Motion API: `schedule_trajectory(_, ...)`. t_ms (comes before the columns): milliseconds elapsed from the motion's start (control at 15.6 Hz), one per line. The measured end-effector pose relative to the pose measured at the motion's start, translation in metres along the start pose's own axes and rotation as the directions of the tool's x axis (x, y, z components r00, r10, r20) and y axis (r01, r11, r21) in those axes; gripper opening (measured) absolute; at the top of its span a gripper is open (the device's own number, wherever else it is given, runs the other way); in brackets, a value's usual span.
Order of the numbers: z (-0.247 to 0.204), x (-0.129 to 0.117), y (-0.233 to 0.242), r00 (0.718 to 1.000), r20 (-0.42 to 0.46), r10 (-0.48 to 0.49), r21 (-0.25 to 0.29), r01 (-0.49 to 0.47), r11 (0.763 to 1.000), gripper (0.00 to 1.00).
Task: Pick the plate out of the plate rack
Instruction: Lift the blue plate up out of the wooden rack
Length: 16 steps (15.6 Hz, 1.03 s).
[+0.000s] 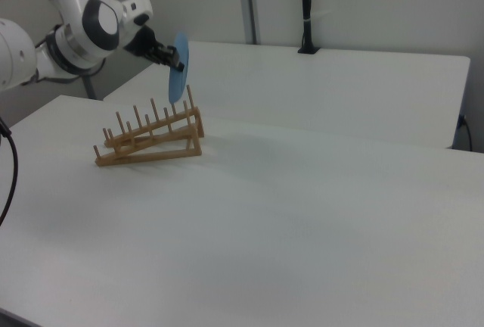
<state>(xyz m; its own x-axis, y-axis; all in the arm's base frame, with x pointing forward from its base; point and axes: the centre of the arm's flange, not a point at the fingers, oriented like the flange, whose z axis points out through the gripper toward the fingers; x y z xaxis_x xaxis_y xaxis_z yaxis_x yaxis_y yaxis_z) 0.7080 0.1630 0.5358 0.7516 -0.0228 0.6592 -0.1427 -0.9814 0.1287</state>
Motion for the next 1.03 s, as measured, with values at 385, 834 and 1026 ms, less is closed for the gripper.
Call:
schedule_trajectory(385, -0.036, 0.022, 0.044, 0.997, -0.046, 0.054, -0.015, -0.054, 0.998, 0.08)
schedule_trajectory(834, -0.069, 0.008, 0.13, 0.983, 0.183, -0.013, 0.082, -0.002, 0.997, 0.08)
schedule_trajectory(1026, -0.085, -0.006, 0.178, 0.939, 0.322, -0.123, 0.176, 0.068, 0.982, 0.08)
